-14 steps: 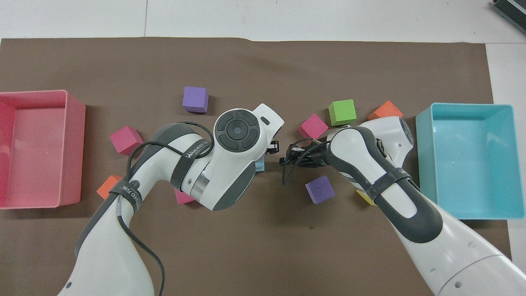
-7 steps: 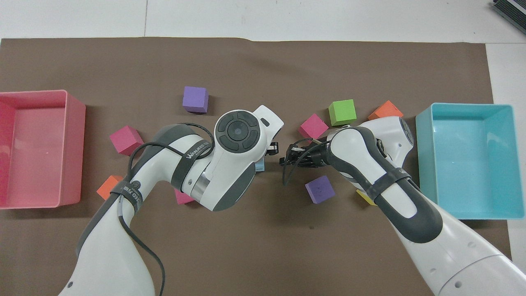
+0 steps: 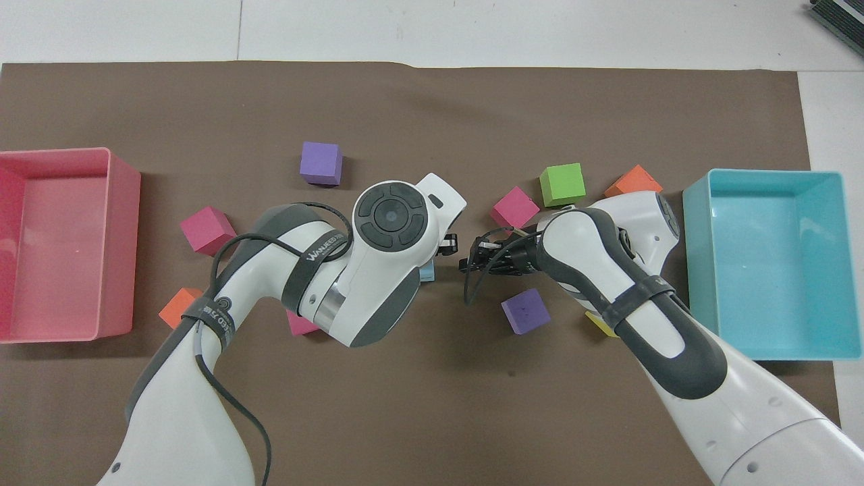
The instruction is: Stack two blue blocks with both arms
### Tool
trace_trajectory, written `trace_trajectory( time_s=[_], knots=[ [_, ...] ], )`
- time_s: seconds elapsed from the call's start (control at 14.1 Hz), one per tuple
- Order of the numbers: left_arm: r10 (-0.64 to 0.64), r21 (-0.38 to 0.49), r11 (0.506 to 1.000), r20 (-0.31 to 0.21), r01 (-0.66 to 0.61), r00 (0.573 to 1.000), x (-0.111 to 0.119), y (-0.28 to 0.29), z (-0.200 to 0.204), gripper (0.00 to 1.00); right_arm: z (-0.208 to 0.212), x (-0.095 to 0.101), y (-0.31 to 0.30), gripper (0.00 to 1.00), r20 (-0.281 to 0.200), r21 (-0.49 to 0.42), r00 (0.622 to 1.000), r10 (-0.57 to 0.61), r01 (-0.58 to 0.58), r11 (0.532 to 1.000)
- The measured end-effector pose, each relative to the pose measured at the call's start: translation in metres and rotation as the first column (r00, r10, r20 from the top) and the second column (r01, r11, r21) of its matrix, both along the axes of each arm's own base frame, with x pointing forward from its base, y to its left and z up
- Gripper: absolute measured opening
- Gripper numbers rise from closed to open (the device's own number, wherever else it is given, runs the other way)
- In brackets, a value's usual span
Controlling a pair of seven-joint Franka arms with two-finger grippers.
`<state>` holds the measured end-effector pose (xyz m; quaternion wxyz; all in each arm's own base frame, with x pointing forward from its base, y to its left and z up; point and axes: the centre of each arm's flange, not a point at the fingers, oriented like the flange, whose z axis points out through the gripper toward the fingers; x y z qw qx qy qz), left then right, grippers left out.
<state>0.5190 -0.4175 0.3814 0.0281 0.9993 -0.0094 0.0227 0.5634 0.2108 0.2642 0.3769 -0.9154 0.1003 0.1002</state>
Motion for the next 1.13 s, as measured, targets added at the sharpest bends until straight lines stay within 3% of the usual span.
trace_trajectory(
  time_s=[0.92, 1.13],
  knots=[
    [-0.011, 0.002, 1.0, -0.002, 0.011, 1.0, -0.0017, -0.0012, -0.0014, 0.57, 0.0, 0.0002, -0.0002, 0.01, 0.002, -0.001, 1.0, -0.001, 0.002, 1.0],
    [-0.017, 0.002, 1.0, -0.001, 0.017, 1.0, -0.0017, -0.0012, -0.0014, 0.86, 0.0, 0.0002, -0.0001, 0.01, 0.002, -0.001, 1.0, -0.001, 0.001, 1.0]
  ],
)
